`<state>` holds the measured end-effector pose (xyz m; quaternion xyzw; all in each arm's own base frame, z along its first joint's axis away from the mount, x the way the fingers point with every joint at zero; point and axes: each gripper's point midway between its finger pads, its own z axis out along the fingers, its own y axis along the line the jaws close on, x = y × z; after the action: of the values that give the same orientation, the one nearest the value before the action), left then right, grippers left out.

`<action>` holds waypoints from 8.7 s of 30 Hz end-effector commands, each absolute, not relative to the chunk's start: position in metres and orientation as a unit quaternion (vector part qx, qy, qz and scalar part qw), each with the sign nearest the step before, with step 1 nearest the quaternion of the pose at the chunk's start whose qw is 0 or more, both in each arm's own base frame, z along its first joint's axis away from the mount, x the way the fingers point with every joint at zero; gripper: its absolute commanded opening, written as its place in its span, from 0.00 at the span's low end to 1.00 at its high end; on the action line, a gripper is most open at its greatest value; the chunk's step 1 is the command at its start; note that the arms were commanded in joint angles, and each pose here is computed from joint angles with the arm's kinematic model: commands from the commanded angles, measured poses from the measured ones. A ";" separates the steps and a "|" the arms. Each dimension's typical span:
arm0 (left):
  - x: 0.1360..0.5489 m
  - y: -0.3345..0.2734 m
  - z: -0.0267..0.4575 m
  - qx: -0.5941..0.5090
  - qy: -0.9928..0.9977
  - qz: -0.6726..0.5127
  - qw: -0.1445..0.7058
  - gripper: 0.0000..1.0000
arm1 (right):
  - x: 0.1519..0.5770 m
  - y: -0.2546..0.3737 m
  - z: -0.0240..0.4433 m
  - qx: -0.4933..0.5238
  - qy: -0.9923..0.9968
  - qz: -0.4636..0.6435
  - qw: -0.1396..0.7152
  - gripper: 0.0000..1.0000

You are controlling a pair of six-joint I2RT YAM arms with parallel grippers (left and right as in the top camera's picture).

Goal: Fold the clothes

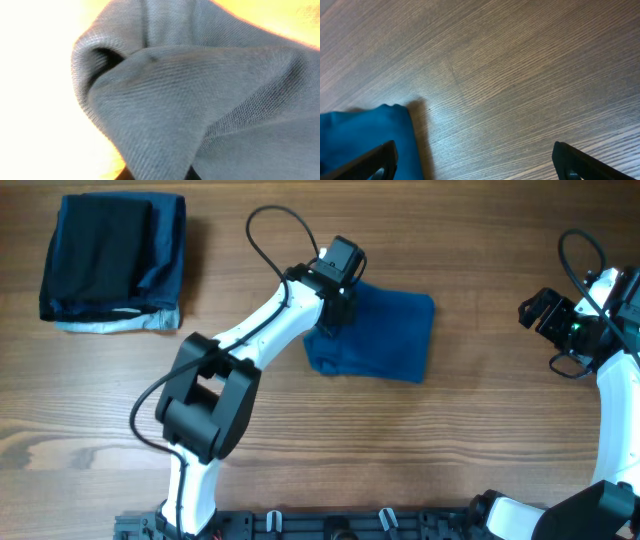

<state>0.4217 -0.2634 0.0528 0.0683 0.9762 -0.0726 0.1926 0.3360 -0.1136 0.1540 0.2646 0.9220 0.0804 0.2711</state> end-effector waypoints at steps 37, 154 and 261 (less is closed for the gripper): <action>0.564 0.044 0.338 -0.319 0.715 -0.055 0.619 0.04 | 0.337 -0.117 0.158 0.266 0.920 0.073 0.277 1.00; 0.537 0.144 0.240 -0.260 0.800 -0.247 0.481 0.07 | 0.337 -0.117 0.158 0.266 0.920 0.073 0.277 1.00; 0.521 0.139 0.223 -0.352 0.786 -0.308 0.405 1.00 | 0.247 0.003 0.178 0.054 0.701 0.057 0.709 1.00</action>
<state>0.5216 0.1368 0.2245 -0.3527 0.7863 -0.3046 0.4056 0.2473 0.0099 0.1770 0.0444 0.7039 0.0719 0.7053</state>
